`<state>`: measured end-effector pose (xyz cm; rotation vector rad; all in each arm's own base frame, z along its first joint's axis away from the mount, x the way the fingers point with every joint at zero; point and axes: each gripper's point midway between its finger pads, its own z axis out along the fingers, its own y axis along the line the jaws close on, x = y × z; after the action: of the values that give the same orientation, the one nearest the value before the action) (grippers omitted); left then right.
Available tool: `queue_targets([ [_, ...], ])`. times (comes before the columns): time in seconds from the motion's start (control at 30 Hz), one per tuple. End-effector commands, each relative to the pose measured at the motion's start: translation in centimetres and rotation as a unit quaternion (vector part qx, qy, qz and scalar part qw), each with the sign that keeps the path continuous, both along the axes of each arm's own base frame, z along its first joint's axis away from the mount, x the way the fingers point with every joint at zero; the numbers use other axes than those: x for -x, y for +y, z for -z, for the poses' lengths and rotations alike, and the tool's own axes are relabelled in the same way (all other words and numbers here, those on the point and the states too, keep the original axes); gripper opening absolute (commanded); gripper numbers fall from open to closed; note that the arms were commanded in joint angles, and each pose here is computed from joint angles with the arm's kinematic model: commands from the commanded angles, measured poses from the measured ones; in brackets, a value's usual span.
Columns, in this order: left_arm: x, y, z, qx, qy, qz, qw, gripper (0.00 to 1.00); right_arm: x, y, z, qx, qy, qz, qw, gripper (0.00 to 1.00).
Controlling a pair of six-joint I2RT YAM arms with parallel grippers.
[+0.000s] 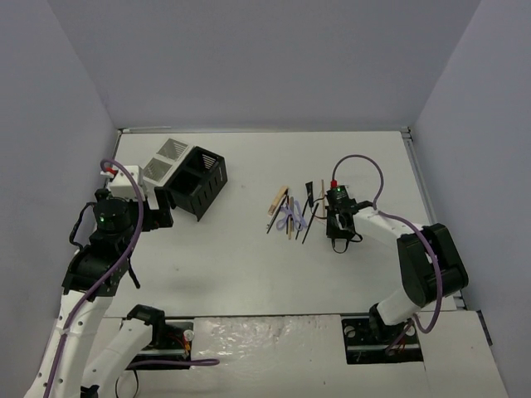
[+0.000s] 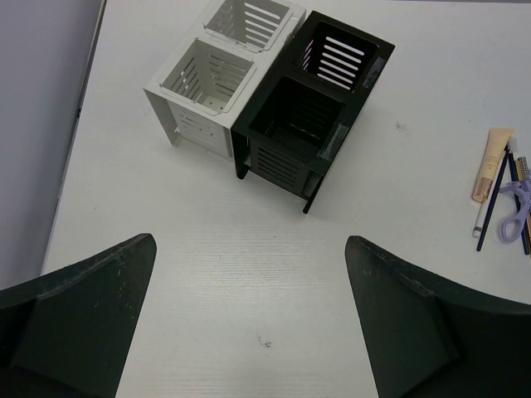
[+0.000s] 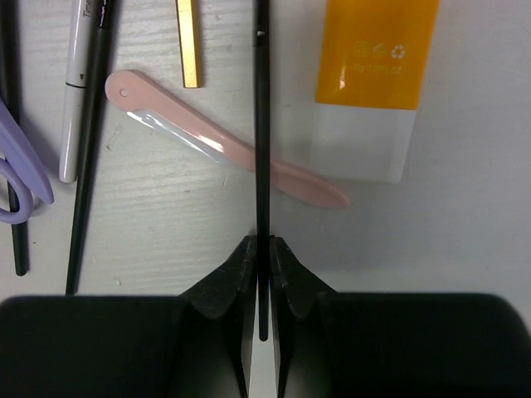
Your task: Organize the makeup
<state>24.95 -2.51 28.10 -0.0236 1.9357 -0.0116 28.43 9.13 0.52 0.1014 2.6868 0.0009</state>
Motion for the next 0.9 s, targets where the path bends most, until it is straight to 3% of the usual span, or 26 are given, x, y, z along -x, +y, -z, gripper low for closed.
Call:
queue_targets([
  [0.0,-0.9,-1.4,-1.8,0.022,-0.024,0.027,0.999,0.97,0.0,0.1,-1.8,0.011,-0.018,0.0,1.0,0.0],
  [0.2,-1.1,-4.1,-2.6,0.062,0.009,0.08,0.995,0.97,-0.8,2.3,-7.0,-0.009,-0.077,-0.028,0.997,0.0],
  [0.37,-2.4,-9.1,-4.1,0.167,0.041,0.154,0.973,0.97,-1.9,7.4,-16.4,-0.072,-0.215,-0.116,0.967,0.0],
  [0.5,-3.9,-14.0,-7.3,0.246,0.032,0.228,0.941,0.97,-1.8,12.5,-24.1,-0.152,-0.34,-0.204,0.905,0.0],
  [0.7,-4.8,-21.4,-10.7,0.271,0.032,0.311,0.911,0.97,0.5,18.5,-31.2,-0.27,-0.445,-0.313,0.794,0.0],
  [0.87,-5.3,-24.1,-13.2,0.306,-0.002,0.341,0.889,0.95,1.3,20.9,-32.3,-0.299,-0.461,-0.347,0.76,0.0],
])
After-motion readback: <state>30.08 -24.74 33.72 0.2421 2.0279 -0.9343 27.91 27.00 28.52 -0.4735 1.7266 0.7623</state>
